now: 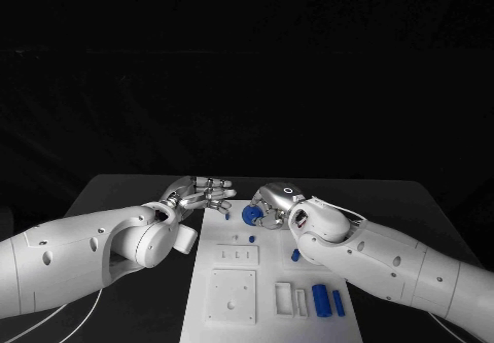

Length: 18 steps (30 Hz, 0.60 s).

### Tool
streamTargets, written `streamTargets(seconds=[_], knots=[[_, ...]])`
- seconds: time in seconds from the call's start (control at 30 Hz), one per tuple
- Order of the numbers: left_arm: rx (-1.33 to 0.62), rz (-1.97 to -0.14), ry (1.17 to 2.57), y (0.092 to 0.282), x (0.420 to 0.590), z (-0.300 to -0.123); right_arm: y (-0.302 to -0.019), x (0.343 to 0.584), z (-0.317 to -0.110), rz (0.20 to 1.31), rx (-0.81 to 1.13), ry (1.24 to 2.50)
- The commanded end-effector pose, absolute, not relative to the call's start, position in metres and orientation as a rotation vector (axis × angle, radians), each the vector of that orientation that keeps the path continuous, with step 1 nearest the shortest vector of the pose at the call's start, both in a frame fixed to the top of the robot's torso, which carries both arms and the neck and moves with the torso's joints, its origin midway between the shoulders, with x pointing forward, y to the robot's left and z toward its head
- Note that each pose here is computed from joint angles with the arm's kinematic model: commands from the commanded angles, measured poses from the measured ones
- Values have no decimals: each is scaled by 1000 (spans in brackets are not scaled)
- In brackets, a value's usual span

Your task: Assemble the parts on the task board

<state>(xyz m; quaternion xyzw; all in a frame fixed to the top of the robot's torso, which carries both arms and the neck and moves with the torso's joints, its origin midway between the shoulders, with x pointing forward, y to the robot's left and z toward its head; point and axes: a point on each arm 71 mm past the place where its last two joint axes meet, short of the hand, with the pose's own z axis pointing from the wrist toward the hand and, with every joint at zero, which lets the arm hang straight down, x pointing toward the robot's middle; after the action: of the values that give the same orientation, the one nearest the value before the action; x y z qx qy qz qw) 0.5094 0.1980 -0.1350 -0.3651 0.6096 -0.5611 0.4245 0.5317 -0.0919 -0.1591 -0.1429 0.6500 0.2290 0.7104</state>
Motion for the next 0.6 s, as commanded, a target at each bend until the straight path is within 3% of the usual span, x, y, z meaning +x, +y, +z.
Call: streamTargets(seconds=[0.03,0.6], knots=[[-898,-1422,1527,195,509,-133,-88,533,-164,489,-341,1441],[-895,-1426,1530,193,509,-133,-85,544,-181,438,-337,1470]])
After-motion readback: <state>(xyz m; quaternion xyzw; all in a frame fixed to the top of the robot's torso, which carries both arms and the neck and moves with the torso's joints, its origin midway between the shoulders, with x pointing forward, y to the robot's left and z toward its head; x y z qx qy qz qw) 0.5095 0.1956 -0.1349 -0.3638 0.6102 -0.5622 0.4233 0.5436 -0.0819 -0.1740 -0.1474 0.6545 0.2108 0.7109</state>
